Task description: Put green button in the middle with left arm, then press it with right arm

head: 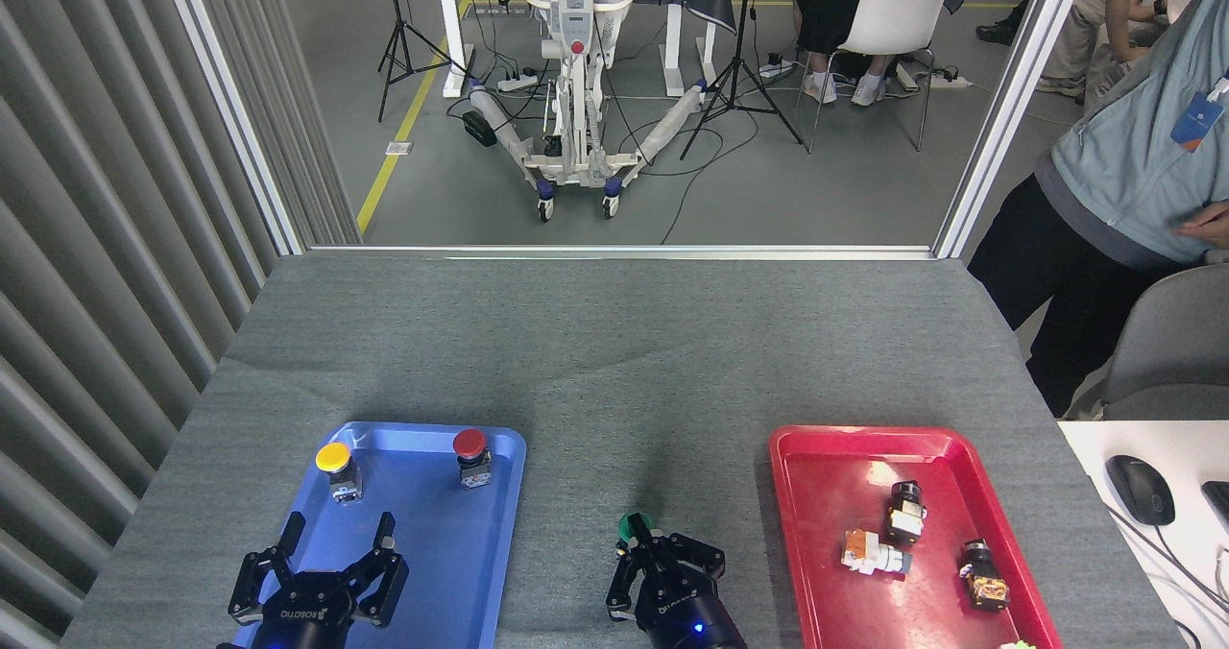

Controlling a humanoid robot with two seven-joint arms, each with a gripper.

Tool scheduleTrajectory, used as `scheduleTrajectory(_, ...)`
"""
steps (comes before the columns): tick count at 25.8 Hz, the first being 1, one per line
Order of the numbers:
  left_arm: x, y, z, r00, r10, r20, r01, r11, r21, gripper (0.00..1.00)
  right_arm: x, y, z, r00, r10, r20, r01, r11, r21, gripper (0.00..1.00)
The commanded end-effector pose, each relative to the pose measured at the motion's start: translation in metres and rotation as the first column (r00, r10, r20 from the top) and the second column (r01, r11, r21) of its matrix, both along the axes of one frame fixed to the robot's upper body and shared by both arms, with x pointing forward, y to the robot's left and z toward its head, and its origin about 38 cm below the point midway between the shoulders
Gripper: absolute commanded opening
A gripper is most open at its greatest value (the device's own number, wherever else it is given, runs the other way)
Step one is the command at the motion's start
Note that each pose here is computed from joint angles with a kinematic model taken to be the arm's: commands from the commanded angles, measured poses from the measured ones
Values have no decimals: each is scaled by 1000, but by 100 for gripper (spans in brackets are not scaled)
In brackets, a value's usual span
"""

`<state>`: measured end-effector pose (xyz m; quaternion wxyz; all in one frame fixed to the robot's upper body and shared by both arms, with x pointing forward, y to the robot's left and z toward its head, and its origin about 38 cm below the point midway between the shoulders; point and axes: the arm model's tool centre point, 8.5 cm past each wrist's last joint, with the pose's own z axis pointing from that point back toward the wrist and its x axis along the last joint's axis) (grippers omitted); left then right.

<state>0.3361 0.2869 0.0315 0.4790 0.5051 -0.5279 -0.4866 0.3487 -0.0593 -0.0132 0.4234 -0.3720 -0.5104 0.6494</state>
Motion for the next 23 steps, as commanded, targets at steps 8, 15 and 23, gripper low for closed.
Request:
scheduleTrajectory(8, 0, 0, 0, 1000, 1, -1, -1, 1000, 0, 100, 18, -22, 53, 981, -118, 156, 104, 990, 100, 36)
scheduleTrajectory(15, 0, -1, 1, 1000, -2, 3, 2, 1000, 0, 100, 7, -79, 46, 953, -268, 140, 255, 961, 106, 90)
scheduleTrajectory(23, 0, -1, 1, 1000, -4, 3, 4, 1000, 0, 100, -15, -135, 43, 916, -376, 143, 367, 927, 82, 99)
